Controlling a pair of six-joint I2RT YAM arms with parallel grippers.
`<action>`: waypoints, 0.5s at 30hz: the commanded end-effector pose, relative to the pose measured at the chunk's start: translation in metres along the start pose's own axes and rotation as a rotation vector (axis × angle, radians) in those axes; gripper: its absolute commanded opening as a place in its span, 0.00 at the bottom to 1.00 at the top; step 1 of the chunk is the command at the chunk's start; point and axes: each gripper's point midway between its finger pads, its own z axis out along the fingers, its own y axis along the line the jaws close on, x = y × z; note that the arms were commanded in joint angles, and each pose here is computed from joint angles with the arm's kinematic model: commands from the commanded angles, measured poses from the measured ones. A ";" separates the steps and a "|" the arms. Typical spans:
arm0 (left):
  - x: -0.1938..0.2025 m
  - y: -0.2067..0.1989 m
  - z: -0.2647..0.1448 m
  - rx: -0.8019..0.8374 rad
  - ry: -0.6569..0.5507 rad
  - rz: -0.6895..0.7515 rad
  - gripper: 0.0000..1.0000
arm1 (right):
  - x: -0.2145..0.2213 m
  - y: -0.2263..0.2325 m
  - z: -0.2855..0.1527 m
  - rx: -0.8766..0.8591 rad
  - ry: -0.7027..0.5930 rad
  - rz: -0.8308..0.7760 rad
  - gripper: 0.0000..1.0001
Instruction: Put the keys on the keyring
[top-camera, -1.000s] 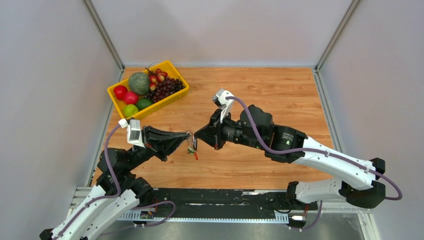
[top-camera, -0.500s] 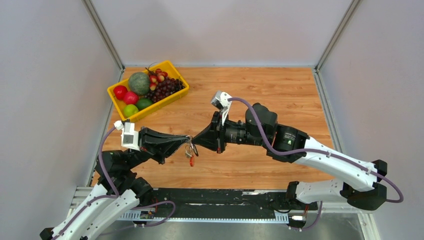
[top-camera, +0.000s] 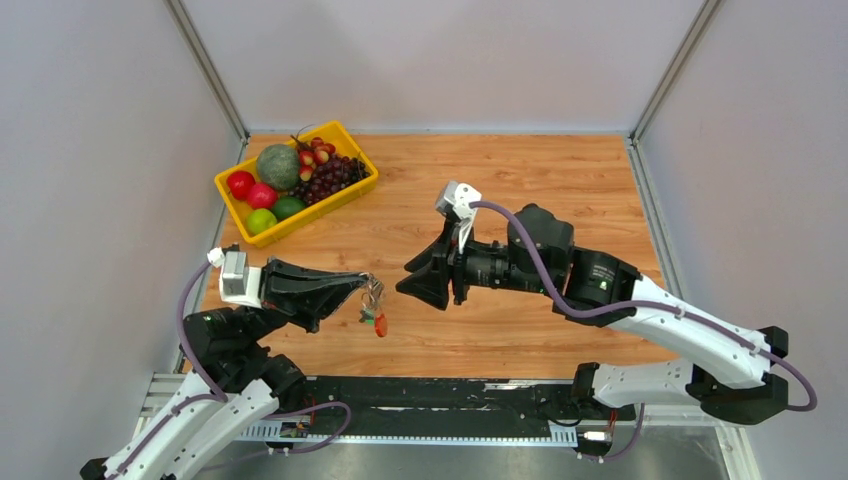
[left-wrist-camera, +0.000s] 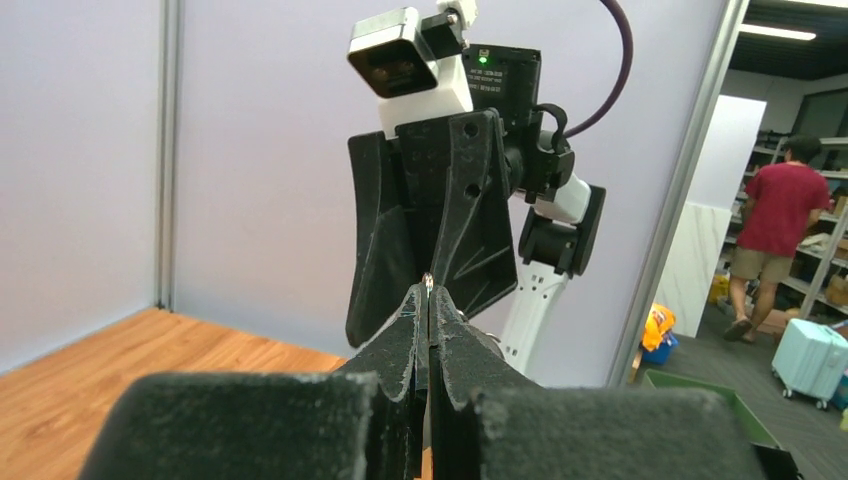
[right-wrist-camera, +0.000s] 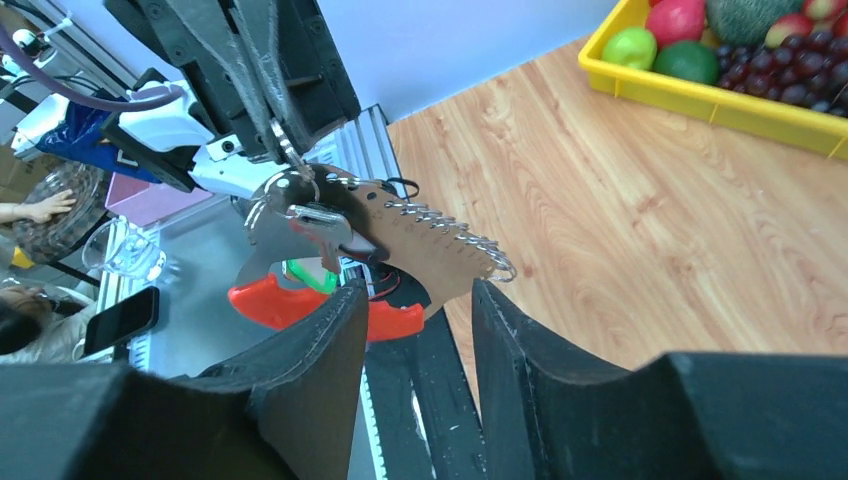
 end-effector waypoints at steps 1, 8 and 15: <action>-0.022 -0.012 -0.001 0.035 -0.094 -0.009 0.00 | -0.043 0.010 -0.024 -0.013 -0.109 -0.117 0.45; -0.022 -0.014 -0.003 0.053 -0.133 -0.065 0.00 | -0.053 0.030 -0.019 -0.135 -0.112 -0.263 0.43; -0.025 -0.017 -0.004 0.077 -0.171 -0.089 0.00 | -0.045 0.043 -0.003 -0.242 -0.080 -0.366 0.35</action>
